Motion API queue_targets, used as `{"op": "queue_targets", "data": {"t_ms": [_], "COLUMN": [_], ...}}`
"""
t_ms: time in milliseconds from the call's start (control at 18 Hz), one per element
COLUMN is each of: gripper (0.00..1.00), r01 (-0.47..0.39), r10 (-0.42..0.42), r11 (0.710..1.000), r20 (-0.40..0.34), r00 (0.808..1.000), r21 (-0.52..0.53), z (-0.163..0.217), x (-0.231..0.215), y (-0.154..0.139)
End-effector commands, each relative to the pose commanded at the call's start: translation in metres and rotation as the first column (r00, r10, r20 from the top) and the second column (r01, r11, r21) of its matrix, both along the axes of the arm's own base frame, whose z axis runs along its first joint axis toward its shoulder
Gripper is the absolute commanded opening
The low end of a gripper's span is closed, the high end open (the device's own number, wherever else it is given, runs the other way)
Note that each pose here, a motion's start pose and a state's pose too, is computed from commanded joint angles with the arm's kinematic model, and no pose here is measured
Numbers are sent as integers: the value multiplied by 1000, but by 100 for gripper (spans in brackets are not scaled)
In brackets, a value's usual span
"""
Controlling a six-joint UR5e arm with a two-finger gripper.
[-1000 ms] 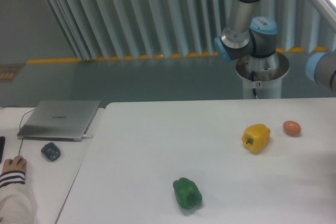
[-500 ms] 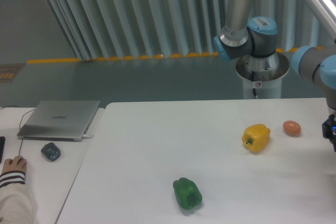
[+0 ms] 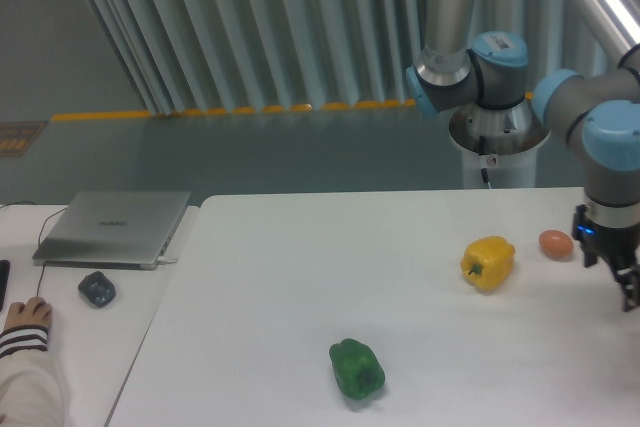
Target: Place the red peppers in a basket
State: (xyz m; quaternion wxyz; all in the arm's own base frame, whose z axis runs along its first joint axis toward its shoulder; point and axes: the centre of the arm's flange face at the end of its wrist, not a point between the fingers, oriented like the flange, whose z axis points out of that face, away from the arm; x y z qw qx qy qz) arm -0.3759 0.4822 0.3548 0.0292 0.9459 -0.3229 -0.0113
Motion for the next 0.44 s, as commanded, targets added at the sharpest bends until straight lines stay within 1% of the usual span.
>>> {"op": "queue_targets", "data": {"t_ms": [56,167,444], "gripper": [100,100,100], "r01": [27,71,73], "r10": [-28,-74,-75], "r11": [999,995,996], "r20": [-24,-40,-26], "r00": [999,996,997], "r21": [-34,-68,-56], "z": [1,-1,-3], "x": [7,13,19], "y": [3,6,7]}}
